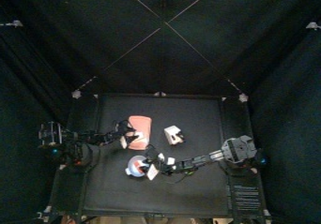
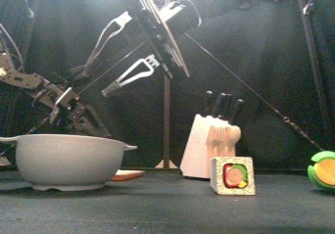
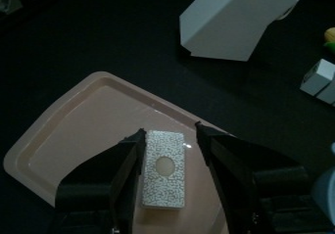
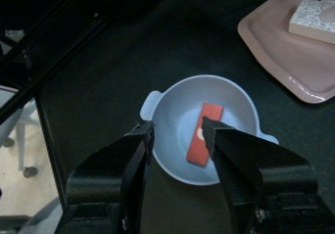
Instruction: Grab salmon
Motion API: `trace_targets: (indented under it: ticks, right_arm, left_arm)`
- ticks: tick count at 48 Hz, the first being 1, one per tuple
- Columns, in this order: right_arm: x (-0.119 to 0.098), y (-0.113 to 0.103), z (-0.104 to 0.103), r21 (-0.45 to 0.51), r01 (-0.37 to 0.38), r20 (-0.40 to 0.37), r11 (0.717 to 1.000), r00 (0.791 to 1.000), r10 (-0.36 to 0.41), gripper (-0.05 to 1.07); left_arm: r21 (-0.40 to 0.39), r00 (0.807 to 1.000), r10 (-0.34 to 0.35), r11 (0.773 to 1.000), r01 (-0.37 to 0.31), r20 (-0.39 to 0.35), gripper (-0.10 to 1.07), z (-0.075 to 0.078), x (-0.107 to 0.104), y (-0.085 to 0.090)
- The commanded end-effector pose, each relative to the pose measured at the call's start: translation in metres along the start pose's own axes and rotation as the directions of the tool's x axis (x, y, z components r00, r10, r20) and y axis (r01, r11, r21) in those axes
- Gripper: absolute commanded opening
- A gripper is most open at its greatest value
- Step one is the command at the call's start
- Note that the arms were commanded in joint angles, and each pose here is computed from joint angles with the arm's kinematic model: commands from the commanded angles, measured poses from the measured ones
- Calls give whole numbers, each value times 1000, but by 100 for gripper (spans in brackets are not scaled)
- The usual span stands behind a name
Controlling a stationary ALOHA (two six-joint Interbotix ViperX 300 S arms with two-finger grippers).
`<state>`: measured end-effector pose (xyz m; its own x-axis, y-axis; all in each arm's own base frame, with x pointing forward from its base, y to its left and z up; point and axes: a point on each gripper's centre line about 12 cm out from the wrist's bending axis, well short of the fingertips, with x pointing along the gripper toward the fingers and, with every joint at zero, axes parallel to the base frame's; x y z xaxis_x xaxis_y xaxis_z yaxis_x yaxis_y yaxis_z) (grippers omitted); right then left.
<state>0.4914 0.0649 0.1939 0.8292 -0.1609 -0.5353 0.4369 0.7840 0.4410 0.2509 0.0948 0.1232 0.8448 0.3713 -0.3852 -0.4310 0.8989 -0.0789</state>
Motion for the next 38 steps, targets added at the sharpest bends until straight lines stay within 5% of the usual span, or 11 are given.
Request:
trace_targets:
  ticks: [1, 26, 38]
  right_arm:
    - [-2, 6, 21, 69, -7, 35, 998, 999, 4, 80]
    - [0, -6, 40, 184, 207, 98, 961, 969, -228, 80]
    - [9, 2, 35, 133, 268, -4, 954, 963, -270, 80]
  left_arm:
    - [1, 1000, -4, 1000, 4, 29, 82, 7, -3, -1]
    - [-8, 998, 3, 1000, -2, 61, 82, 8, -22, 3]
    - [-8, 998, 2, 1000, -1, 66, 82, 8, -25, 4]
